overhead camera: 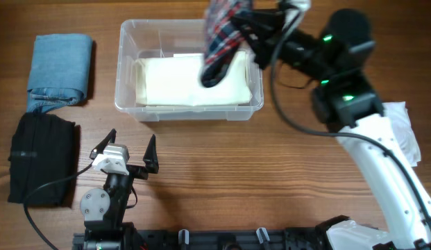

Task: Pack container
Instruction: 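Carry the plaid shirt into the box's left side and lower it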

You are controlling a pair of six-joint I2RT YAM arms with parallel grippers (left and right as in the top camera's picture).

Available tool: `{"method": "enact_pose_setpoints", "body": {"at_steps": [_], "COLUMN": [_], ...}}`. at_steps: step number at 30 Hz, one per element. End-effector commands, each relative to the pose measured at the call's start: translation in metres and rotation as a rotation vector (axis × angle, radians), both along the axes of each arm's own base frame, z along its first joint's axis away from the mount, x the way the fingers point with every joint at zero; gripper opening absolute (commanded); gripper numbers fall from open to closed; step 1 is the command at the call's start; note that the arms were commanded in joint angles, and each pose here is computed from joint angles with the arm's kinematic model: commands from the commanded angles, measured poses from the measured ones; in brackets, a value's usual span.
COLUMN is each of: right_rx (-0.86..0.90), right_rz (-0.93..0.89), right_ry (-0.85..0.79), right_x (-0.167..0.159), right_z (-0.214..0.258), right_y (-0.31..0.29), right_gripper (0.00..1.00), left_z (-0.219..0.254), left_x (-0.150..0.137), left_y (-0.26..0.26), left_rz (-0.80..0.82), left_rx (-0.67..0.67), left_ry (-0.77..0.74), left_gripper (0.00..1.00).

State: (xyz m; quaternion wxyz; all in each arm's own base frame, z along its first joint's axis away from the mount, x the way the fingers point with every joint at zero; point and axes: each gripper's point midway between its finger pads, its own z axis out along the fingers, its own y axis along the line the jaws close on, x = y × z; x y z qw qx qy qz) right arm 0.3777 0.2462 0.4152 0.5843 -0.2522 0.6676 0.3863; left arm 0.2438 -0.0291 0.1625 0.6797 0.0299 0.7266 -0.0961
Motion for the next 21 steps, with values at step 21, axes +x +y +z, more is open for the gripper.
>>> {"method": "enact_pose_setpoints", "body": {"at_steps": [21], "right_rx": [0.130], "right_rz": [-0.111], "right_ry": [-0.042], "right_x": [0.056], "right_z": [-0.141], "right_y": [0.181], "right_gripper": [0.04], "left_z": [-0.002], "left_x": [0.000], "left_y": [0.000], "left_rz": [0.000], "left_rx": [0.012], "left_ry": [0.000], "left_gripper": [1.00]}}
